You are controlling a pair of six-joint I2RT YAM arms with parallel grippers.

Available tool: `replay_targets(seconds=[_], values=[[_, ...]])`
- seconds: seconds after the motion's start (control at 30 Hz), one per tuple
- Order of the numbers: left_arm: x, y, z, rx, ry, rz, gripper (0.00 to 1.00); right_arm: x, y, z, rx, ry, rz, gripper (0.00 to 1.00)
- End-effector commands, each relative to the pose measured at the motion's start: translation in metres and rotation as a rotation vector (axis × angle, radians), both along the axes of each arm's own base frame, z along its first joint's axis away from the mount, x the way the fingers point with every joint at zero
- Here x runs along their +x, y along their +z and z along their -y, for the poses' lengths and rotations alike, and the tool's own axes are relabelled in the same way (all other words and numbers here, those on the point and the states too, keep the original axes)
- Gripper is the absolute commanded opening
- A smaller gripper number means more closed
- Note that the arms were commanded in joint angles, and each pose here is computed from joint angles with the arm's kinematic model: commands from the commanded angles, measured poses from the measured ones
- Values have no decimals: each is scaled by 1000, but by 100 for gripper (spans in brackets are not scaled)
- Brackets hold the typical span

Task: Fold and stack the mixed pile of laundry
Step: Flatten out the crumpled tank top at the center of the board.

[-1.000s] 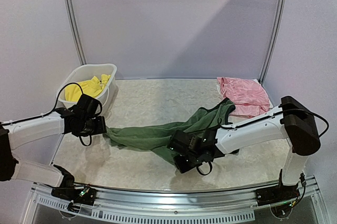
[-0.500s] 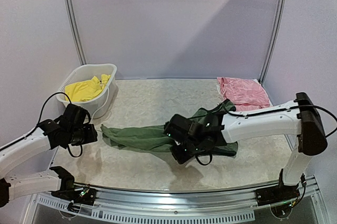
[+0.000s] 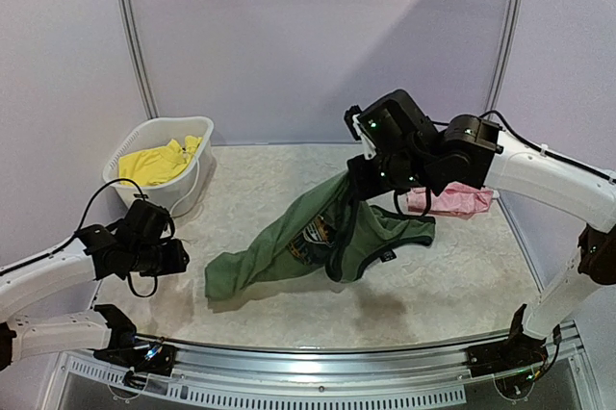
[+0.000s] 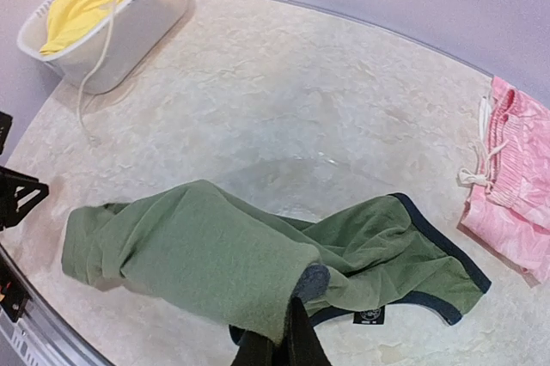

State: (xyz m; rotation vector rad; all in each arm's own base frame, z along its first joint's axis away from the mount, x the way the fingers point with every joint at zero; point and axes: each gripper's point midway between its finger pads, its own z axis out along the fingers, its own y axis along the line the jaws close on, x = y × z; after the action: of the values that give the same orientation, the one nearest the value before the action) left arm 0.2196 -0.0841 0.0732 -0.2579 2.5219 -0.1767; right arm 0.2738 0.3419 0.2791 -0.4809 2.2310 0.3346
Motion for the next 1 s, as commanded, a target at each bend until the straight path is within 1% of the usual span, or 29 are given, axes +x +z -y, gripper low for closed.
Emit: replay_targets(seconds=[0.0, 0.1, 0.17, 0.33, 0.5, 0.63, 0.73, 0.83, 0.97], values=[[1, -4, 23, -60, -89, 6, 39, 31, -2, 25, -41, -83, 0, 0], [-3, 1, 49, -95, -210, 50, 41, 48, -2, 28, -59, -107, -7, 0], [-10, 3, 63, -100, -284, 71, 43, 55, -13, 23, -92, -102, -23, 0], [-33, 4, 96, -130, -464, 80, 41, 61, -33, 22, -132, -102, -47, 0], [-52, -3, 126, -99, -639, 59, 41, 62, -46, 26, -149, -107, -72, 0], [-63, -12, 143, -25, -728, 32, 42, 61, -52, 34, -162, -123, -79, 0], [-67, -19, 150, 59, -750, 9, 43, 58, -54, 38, -156, -128, -85, 0], [-74, -23, 155, 131, -760, -7, 46, 57, -56, 42, -156, -136, -90, 0], [-80, -18, 160, 199, -766, 6, 49, 57, -56, 43, -149, -138, -92, 0]])
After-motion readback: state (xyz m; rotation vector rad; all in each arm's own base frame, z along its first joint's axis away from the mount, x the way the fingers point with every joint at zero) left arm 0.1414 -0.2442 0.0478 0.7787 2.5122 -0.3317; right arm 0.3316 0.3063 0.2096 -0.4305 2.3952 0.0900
